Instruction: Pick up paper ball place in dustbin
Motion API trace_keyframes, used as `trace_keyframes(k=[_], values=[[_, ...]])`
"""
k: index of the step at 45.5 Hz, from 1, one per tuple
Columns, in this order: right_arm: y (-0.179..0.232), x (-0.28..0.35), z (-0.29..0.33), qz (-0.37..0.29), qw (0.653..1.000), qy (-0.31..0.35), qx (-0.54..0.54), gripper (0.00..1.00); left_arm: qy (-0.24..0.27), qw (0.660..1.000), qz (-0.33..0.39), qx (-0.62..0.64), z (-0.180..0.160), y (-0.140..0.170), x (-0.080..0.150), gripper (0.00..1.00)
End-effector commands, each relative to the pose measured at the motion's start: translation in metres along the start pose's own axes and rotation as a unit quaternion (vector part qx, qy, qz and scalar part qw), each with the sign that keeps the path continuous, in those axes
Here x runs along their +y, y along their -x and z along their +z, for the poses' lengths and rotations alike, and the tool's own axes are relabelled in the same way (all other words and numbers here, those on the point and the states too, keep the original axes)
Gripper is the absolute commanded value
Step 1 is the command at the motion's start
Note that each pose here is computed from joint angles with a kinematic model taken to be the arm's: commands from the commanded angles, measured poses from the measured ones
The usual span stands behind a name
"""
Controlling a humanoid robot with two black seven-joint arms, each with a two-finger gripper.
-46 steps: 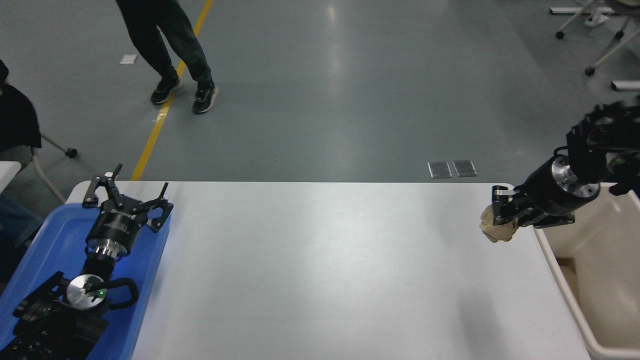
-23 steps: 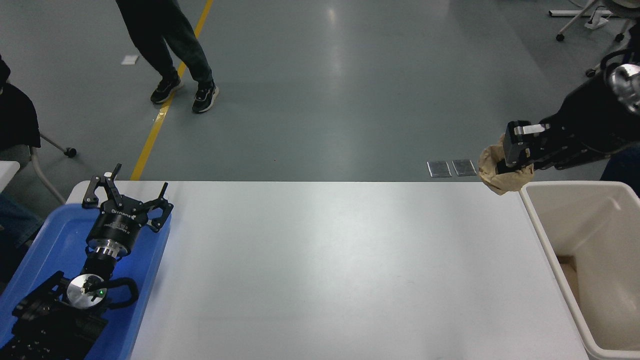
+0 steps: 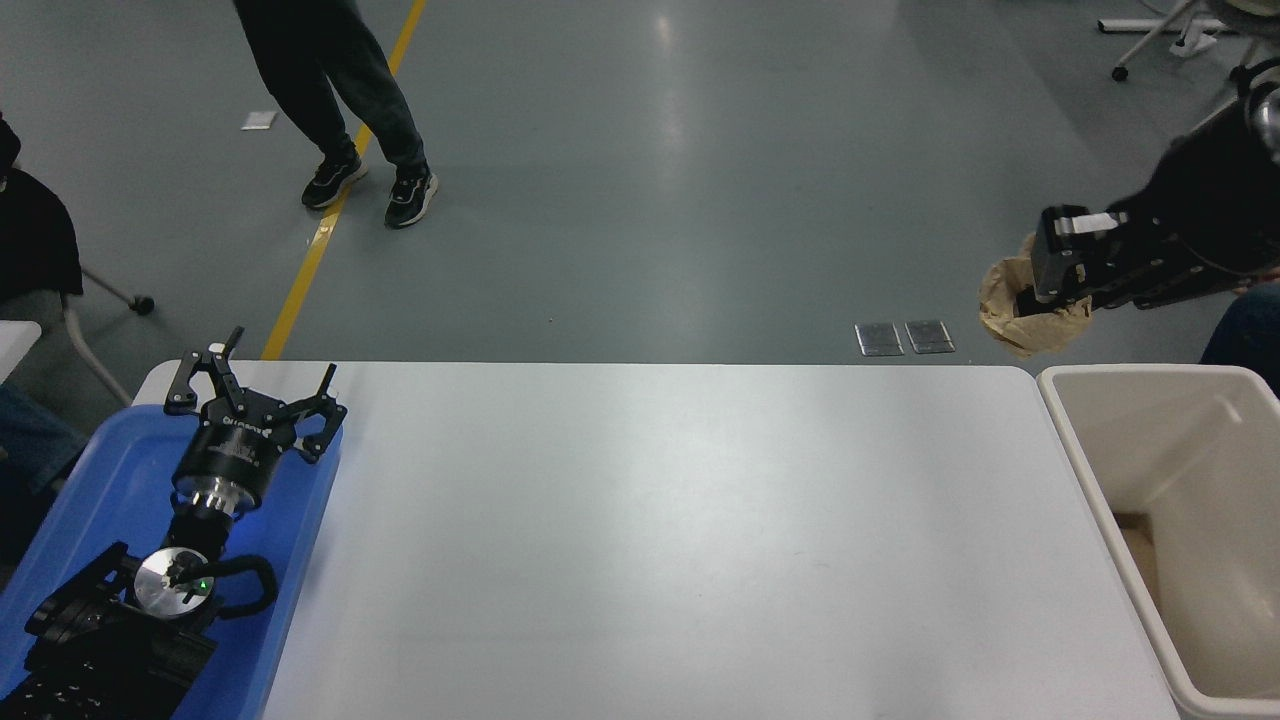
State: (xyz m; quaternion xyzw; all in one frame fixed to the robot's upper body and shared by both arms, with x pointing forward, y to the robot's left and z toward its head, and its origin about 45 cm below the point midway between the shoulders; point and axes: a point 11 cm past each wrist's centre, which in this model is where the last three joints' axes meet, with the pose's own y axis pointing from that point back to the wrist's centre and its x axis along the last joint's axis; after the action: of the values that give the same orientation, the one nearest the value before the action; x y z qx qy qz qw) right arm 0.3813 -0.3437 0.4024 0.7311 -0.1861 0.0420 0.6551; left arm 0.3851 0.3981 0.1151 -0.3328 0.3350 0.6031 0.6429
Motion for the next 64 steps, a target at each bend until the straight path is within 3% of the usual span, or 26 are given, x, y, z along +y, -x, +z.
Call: trace_keyframes(k=[1, 11, 27, 36, 45, 49, 50, 52, 54, 64], values=[[-0.021, -0.075, 0.087, 0.013, 0.993, 0.050, -0.110, 0.00, 0.000, 1.000, 0.000, 0.000, 0.000, 0.000, 0.000, 0.99], [-0.023, -0.146, 0.155, 0.099, 0.970, 0.105, -0.197, 0.00, 0.000, 1.000, 0.000, 0.000, 0.000, 0.000, 0.000, 0.99], [0.044, -0.232, 0.223, 0.215, 0.925, 0.229, -0.213, 0.00, 0.000, 1.000, 0.000, 0.000, 0.000, 0.000, 0.000, 0.99], [0.091, -0.255, 0.251, 0.228, 0.906, 0.284, -0.214, 0.00, 0.001, 1.000, 0.000, 0.000, 0.000, 0.000, 0.000, 0.99], [0.117, -0.265, 0.261, 0.226, 0.891, 0.278, -0.277, 0.00, 0.001, 1.000, 0.000, 0.000, 0.000, 0.000, 0.000, 0.99], [0.119, -0.265, 0.263, 0.227, 0.889, 0.278, -0.286, 0.21, 0.001, 1.000, 0.000, 0.000, 0.000, 0.000, 0.000, 0.99], [0.120, -0.266, 0.263, 0.226, 0.889, 0.277, -0.287, 0.35, 0.001, 1.000, 0.000, 0.000, 0.000, 0.000, 0.000, 0.99], [0.119, -0.265, 0.263, 0.228, 0.888, 0.277, -0.287, 0.73, 0.001, 1.000, 0.000, 0.000, 0.000, 0.000, 0.000, 0.99], [0.118, -0.266, 0.260, 0.225, 0.890, 0.272, -0.290, 1.00, 0.002, 1.000, 0.000, 0.000, 0.001, 0.000, 0.000, 0.99], [0.119, -0.266, 0.258, 0.221, 0.882, 0.263, -0.322, 1.00, 0.002, 1.000, 0.000, 0.000, 0.001, 0.000, 0.000, 0.99]])
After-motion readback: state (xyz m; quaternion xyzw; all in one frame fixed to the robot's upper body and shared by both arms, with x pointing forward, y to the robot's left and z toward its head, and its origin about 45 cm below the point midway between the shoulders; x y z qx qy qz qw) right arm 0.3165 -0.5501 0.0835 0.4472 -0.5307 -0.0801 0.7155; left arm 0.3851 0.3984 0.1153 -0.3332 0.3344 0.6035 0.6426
